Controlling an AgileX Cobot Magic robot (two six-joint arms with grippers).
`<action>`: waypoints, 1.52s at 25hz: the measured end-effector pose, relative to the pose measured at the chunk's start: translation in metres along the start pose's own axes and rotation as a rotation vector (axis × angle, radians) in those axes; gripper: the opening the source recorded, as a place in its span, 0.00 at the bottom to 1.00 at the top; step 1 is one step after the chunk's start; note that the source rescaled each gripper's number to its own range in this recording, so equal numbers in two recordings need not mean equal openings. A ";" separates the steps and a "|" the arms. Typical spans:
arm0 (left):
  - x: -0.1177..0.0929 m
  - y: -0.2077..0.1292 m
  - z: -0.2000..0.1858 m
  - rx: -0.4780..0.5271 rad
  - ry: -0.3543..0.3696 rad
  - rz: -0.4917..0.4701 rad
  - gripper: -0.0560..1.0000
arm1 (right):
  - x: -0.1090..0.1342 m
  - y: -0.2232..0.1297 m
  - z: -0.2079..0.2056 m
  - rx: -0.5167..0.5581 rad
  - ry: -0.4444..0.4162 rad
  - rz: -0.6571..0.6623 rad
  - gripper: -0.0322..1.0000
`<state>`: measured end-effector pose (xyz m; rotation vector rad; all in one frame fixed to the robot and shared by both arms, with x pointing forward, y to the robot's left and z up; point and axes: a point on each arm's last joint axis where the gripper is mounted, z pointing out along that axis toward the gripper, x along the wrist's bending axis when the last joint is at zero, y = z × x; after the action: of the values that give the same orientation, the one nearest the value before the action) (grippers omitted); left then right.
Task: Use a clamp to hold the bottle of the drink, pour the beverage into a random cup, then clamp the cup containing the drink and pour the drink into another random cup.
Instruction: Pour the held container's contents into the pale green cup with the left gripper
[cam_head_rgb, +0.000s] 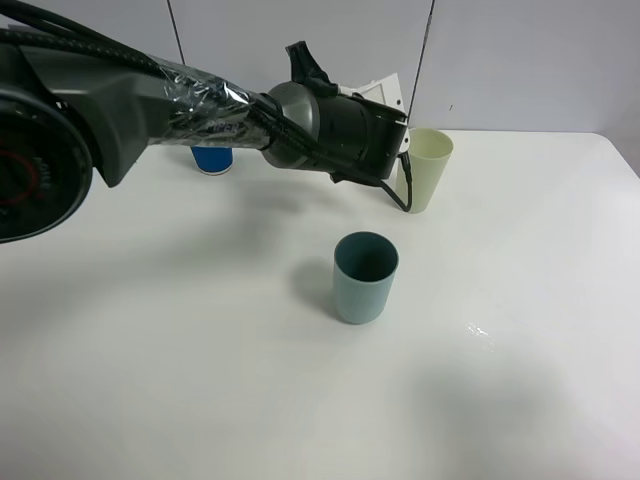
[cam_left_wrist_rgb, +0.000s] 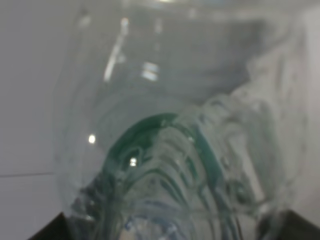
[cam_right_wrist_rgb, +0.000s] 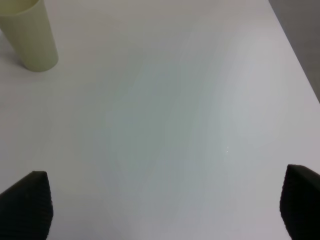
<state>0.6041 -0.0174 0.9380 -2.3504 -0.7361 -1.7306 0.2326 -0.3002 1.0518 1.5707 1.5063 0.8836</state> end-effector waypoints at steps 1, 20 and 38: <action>-0.001 0.000 0.000 -0.001 0.000 0.005 0.10 | 0.000 0.000 0.000 0.000 0.000 0.000 0.76; 0.000 0.023 -0.010 -0.041 0.023 0.062 0.10 | 0.000 0.000 0.000 0.000 0.000 0.000 0.76; 0.001 0.038 -0.012 -0.133 0.101 0.125 0.10 | 0.000 0.000 0.000 0.000 0.000 0.000 0.76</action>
<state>0.6115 -0.0543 0.9494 -2.3149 -0.4622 -1.8804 0.2326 -0.3002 1.0518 1.5707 1.5063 0.8836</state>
